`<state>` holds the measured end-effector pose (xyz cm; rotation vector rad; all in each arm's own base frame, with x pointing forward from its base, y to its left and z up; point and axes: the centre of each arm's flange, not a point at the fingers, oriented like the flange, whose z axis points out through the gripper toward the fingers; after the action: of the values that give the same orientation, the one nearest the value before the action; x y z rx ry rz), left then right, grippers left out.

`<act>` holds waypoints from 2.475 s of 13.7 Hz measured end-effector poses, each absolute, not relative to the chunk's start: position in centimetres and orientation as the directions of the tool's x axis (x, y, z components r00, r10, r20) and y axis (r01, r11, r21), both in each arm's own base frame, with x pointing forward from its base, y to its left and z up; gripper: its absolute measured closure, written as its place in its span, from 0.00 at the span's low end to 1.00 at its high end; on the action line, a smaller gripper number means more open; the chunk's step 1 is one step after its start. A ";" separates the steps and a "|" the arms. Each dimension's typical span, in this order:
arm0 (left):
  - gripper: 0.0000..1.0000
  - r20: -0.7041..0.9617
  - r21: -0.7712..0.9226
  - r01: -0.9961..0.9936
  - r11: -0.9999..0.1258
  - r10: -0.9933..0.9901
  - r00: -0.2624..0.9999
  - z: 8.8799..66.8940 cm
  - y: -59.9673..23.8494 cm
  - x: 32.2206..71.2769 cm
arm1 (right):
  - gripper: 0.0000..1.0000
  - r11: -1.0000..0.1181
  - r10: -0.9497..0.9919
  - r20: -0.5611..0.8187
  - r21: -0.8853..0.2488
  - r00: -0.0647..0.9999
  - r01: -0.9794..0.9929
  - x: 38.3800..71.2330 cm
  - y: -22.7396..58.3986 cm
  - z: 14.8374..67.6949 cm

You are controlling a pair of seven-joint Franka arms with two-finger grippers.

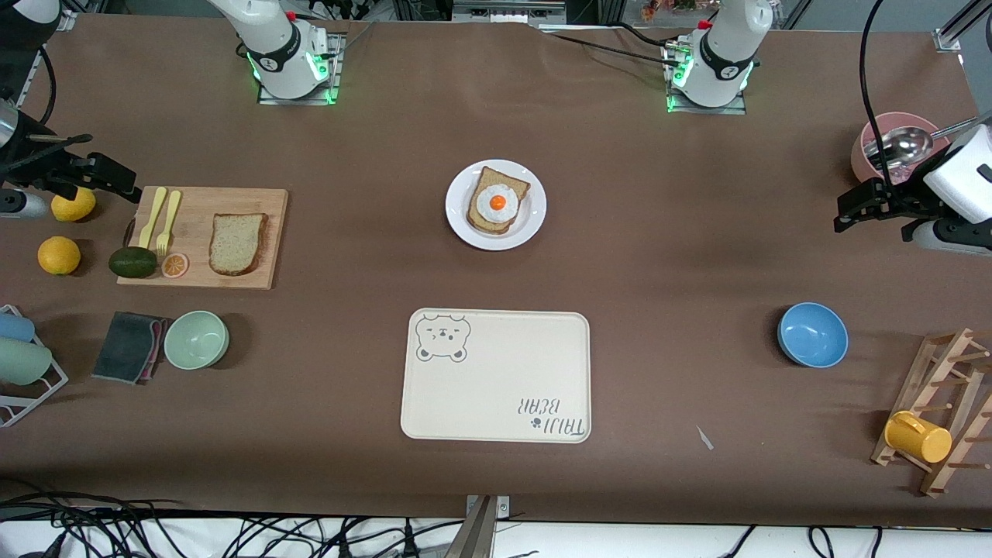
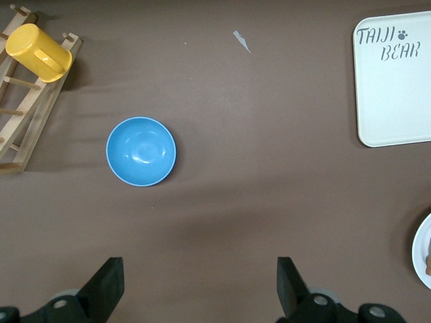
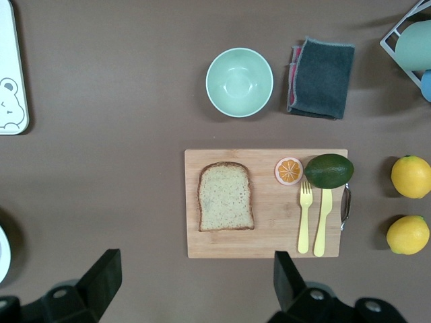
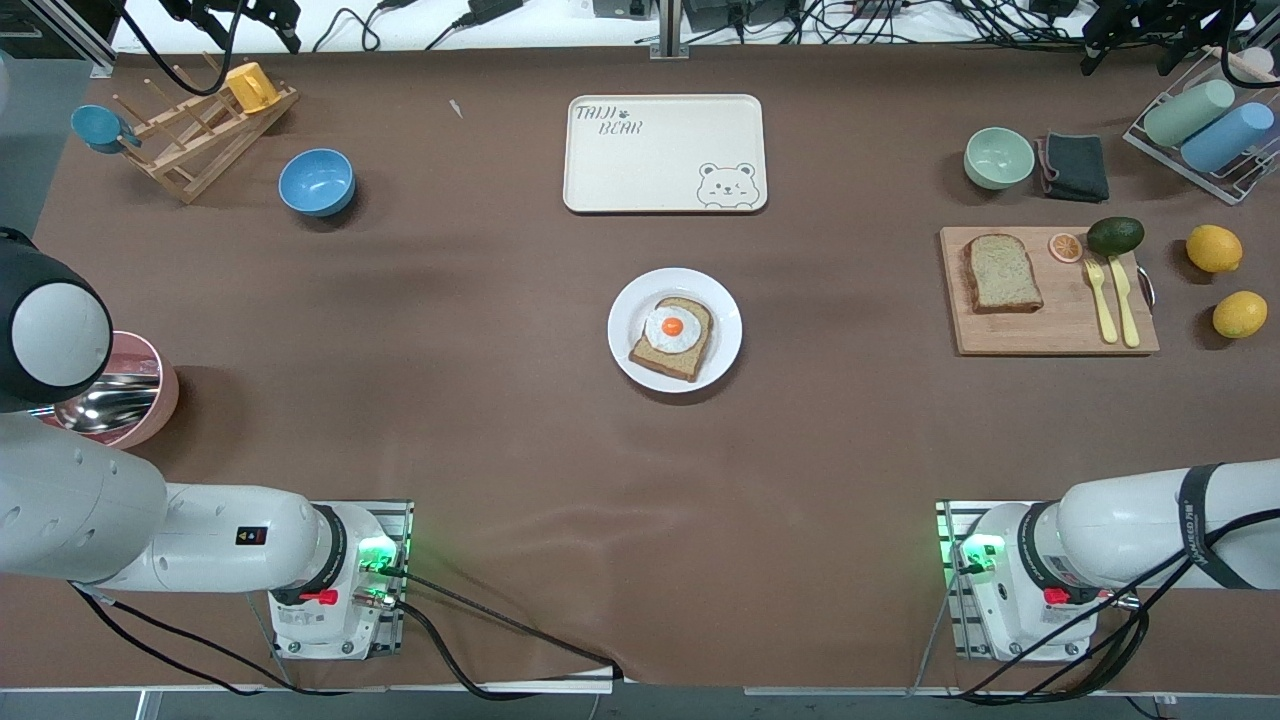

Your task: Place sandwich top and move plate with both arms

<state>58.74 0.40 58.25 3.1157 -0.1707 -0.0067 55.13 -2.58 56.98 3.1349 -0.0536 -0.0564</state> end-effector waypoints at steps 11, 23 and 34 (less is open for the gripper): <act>0.00 -0.023 0.024 -0.115 -0.993 -0.115 0.993 57.2 0.0 59.1 | 0.00 -1.000 -0.026 -0.082 0.006 0.996 -0.025 54.7 -2.1 56.5; 0.00 -0.177 0.279 -0.020 -0.960 -0.072 0.981 46.8 -2.4 62.4 | 0.00 -1.000 -0.018 -0.106 0.007 0.994 -0.017 56.4 -1.7 54.6; 0.00 -0.217 0.365 -0.023 -0.931 -0.109 0.970 39.6 -7.0 64.4 | 0.00 -0.993 -0.099 -0.198 0.088 0.975 -0.083 57.3 -1.9 35.9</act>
<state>64.35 -6.98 39.59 2.7524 -0.0954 -0.3319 57.29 -1.89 35.86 3.0435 -0.1399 -0.3107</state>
